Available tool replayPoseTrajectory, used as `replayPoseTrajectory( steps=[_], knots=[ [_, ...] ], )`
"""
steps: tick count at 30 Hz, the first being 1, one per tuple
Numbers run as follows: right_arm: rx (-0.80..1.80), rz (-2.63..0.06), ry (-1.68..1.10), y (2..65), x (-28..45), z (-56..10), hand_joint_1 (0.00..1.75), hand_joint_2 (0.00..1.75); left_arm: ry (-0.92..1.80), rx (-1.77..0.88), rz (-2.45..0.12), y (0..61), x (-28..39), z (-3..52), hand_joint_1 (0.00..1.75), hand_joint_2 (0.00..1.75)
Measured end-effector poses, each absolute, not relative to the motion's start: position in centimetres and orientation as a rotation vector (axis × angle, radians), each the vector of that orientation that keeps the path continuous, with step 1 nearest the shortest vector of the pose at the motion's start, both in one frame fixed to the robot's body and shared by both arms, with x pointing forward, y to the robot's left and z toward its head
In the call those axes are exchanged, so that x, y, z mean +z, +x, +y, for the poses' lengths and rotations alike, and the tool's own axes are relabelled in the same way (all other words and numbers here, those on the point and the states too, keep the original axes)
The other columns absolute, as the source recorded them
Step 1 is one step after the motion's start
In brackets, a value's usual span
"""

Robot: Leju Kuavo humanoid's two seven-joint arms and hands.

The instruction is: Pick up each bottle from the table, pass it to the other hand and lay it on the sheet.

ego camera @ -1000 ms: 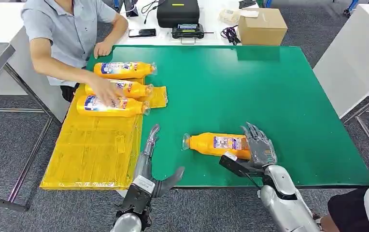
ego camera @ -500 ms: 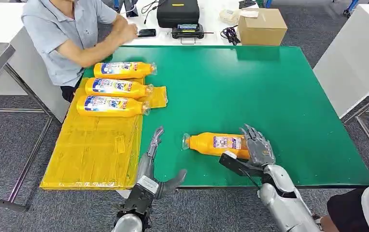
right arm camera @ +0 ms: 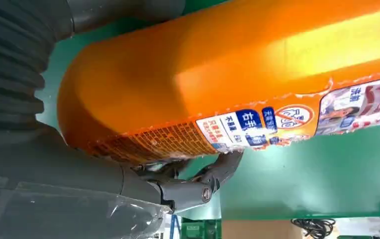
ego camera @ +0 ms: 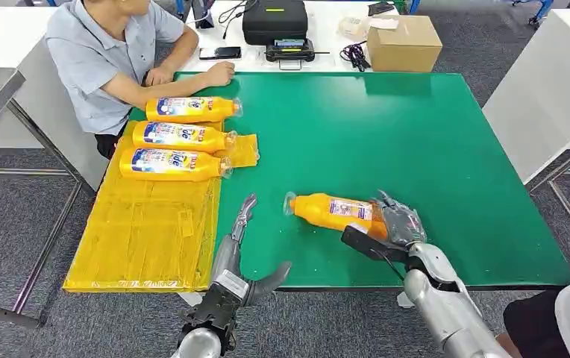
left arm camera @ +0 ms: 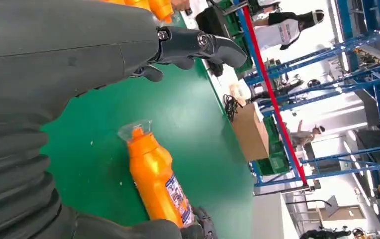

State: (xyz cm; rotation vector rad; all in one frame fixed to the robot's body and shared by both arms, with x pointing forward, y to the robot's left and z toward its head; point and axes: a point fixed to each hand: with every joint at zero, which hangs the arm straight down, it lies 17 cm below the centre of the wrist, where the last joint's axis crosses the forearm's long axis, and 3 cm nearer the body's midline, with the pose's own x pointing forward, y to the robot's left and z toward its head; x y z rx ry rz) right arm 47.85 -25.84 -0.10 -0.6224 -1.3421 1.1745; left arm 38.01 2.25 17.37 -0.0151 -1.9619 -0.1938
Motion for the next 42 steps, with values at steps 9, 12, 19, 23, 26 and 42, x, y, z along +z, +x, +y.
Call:
replayPoseTrajectory(
  steps=[9, 12, 19, 23, 26, 42],
  knots=[
    [1.168, -1.337, -0.564, 48.1, -0.4, -26.5, 1.75, 1.75, -0.029, -0.200, -1.955, 38.3, 17.2, 2.0, 0.00, 1.75],
    [1.128, -1.369, -0.457, 47.7, -0.3, -25.9, 1.75, 1.75, -0.037, -0.196, -1.954, 38.3, 17.2, 2.0, 0.00, 1.75],
    [1.052, -1.416, -0.299, 46.6, -0.2, -25.7, 1.75, 1.75, -0.055, -0.179, -1.954, 38.3, 17.1, 2.0, 0.00, 1.75],
    [0.980, -1.456, -0.220, 45.8, 0.1, -25.1, 1.75, 1.75, -0.074, -0.099, -1.949, 38.5, 17.2, 2.7, 0.00, 1.75],
    [0.929, -1.506, -0.161, 45.2, 0.8, -24.1, 1.75, 1.75, -0.157, -0.001, -1.877, 38.9, 16.4, 2.8, 0.00, 1.75],
    [0.777, -1.735, 0.025, 43.4, 6.9, -17.1, 1.75, 1.75, -0.440, 0.194, -1.469, 39.2, 9.2, 1.3, 0.00, 1.75]
  ],
)
